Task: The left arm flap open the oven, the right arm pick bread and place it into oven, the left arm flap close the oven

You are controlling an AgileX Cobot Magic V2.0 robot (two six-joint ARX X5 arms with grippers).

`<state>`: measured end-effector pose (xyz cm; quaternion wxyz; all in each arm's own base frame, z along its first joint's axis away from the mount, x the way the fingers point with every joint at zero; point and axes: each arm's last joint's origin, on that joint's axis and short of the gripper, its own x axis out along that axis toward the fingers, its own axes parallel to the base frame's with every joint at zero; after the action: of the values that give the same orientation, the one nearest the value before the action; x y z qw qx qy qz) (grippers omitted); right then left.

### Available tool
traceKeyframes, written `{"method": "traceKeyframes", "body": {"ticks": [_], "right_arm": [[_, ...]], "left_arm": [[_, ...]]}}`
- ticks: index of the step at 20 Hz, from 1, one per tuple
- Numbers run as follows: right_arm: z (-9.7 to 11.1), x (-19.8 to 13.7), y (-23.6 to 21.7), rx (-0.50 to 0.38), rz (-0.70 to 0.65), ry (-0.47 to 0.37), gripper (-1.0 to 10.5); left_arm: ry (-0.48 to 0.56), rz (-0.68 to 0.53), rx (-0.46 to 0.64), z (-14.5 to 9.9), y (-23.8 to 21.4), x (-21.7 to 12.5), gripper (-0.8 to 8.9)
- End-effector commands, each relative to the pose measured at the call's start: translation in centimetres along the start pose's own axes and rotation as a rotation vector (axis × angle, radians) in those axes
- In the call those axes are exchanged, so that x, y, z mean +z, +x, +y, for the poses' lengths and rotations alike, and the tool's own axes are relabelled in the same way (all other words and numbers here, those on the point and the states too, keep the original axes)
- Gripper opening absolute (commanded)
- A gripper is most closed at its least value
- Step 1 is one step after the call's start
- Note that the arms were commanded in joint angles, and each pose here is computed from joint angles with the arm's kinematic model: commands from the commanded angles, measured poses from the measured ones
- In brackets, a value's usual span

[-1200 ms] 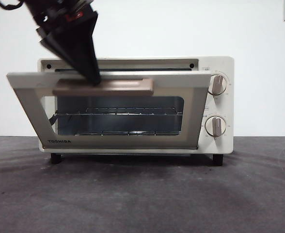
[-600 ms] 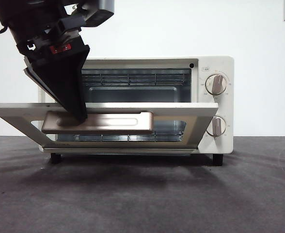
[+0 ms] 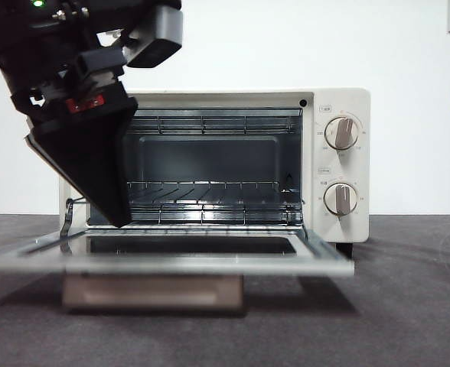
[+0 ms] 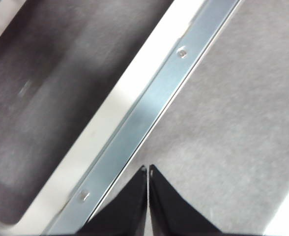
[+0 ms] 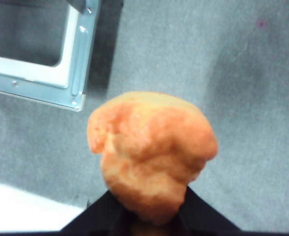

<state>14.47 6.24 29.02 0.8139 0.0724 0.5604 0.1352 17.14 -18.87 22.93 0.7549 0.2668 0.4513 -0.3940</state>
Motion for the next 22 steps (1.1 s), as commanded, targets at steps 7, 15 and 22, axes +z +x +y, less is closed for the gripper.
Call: {"method": "traceKeyframes", "body": {"ticks": [7, 15, 22], "right_arm": [[1.5, 1.4, -0.4, 0.235, -0.097, -0.051, 0.4], [7.6, 5.4, 4.8, 0.513, -0.133, -0.094, 0.4], [10.0, 8.9, 11.0, 0.621, -0.202, 0.044, 0.4]], "left_arm": [[-0.084, -0.074, -0.009, -1.0, -4.3, -1.0, 0.10], [-0.199, -0.318, 0.027, -1.3, -11.1, -3.7, 0.10], [-0.231, -0.394, 0.072, -1.4, -13.9, -6.4, 0.10]]}}
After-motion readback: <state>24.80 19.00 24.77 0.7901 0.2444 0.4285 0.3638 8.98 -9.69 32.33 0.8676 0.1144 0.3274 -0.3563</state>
